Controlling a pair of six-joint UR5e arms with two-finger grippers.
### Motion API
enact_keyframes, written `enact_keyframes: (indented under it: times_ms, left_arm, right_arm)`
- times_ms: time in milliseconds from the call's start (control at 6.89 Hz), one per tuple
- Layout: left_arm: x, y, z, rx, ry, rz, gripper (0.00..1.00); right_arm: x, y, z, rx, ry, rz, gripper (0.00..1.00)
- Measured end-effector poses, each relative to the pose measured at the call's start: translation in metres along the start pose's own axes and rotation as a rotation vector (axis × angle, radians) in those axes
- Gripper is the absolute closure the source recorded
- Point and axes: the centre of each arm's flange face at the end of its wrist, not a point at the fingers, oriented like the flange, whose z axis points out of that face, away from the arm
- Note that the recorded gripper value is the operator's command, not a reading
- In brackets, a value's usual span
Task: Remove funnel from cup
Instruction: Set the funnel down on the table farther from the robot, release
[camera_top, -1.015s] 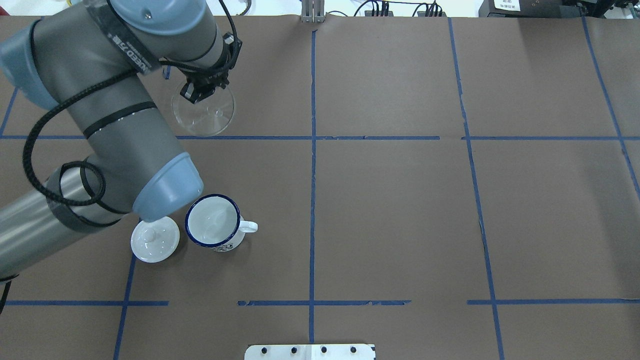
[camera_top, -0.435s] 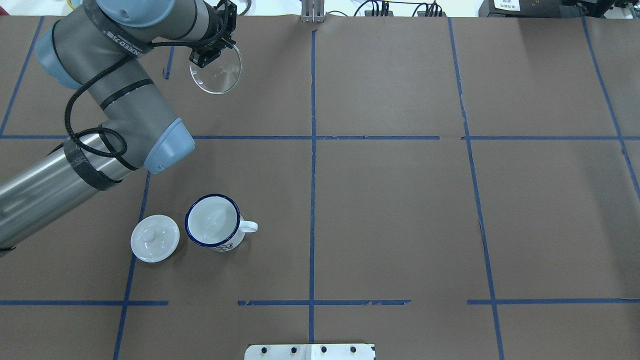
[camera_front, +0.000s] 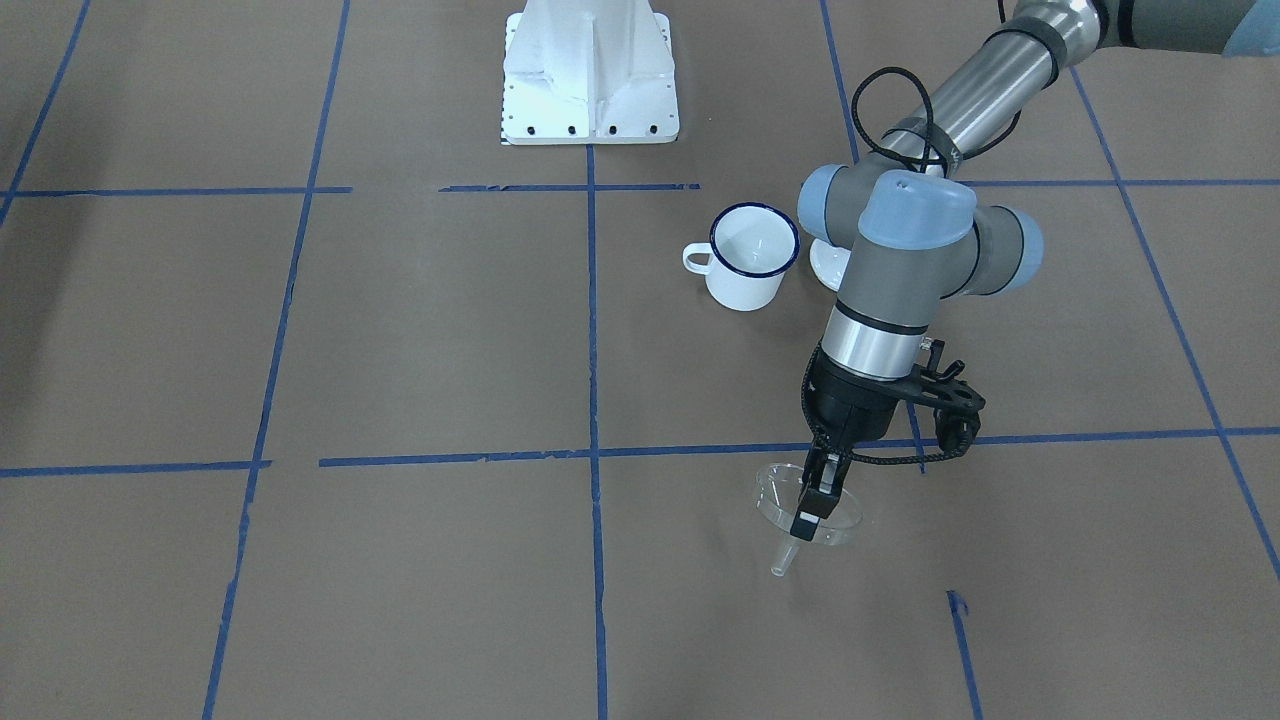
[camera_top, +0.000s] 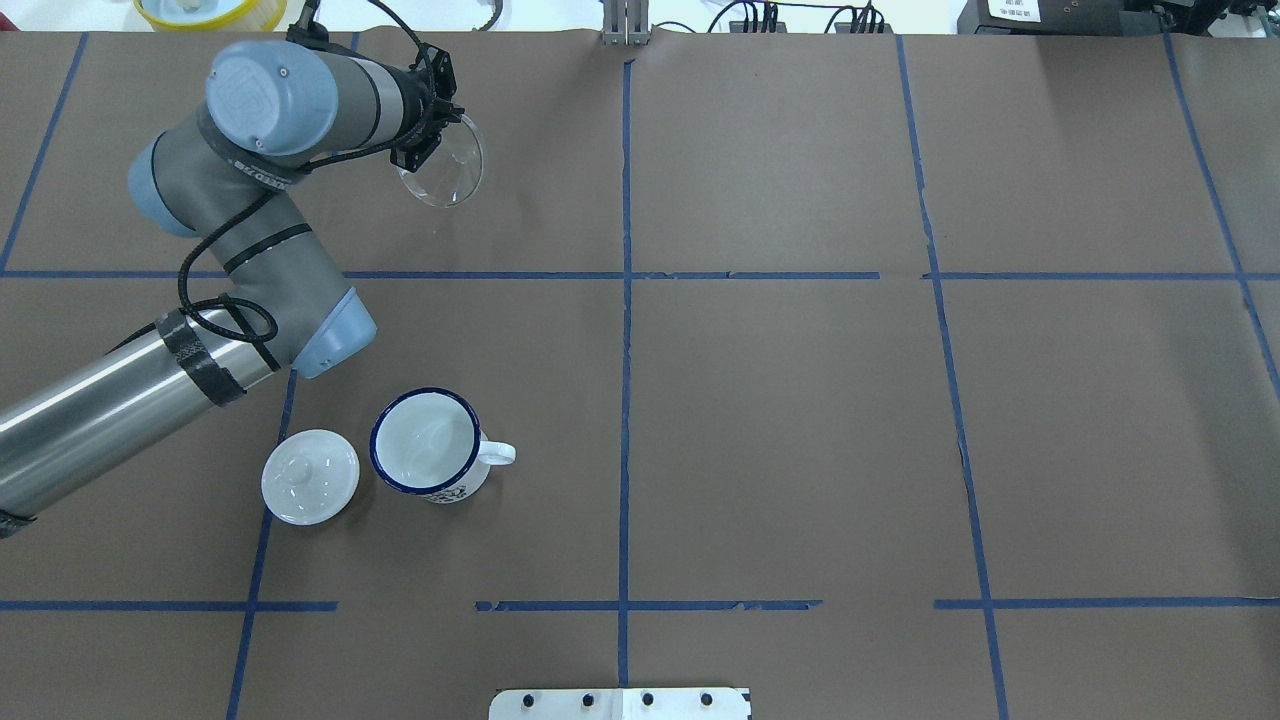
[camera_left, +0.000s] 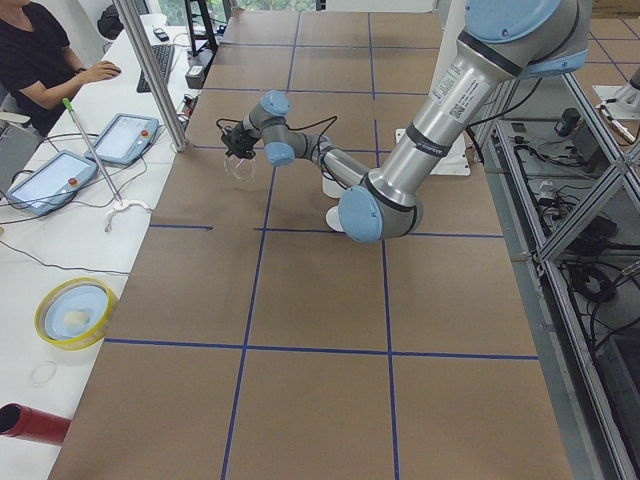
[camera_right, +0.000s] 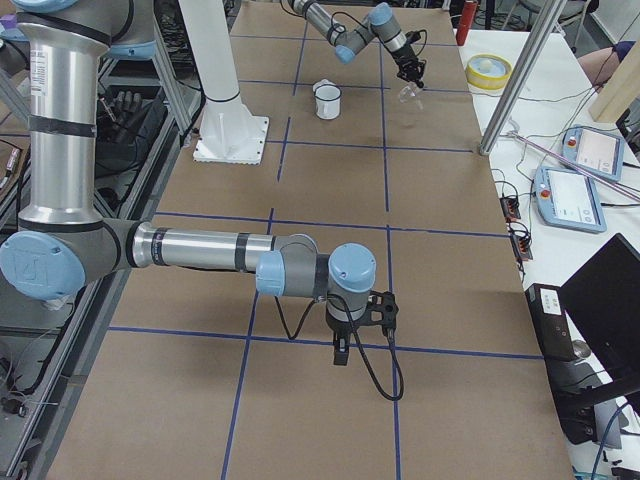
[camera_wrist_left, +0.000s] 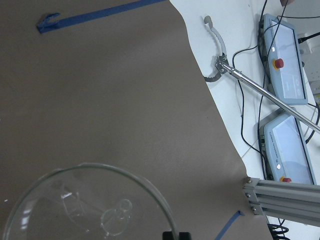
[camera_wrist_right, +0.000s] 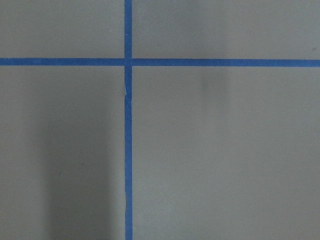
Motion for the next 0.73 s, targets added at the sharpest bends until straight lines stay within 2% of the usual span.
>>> enact_keyframes:
  times_ms: [290,435,580,725]
  left_arm:
    - [-0.016,-0.010,0.004,0.000,0.081,-0.069,1.00]
    - [-0.027,-0.008,0.006,-0.001,0.101,-0.078,1.00]
    - [-0.041,-0.004,0.009,-0.013,0.104,-0.076,0.82]
    - [-0.053,0.000,0.012,-0.019,0.097,-0.072,0.28]
  right_arm:
    - [0.000,0.000,0.000,0.000,0.000,0.000,0.00]
    - [0.000,0.000,0.000,0.000,0.000,0.000,0.00]
    - [0.000,0.000,0.000,0.000,0.000,0.000,0.00]
    - [0.000,0.000,0.000,0.000,0.000,0.000,0.00]
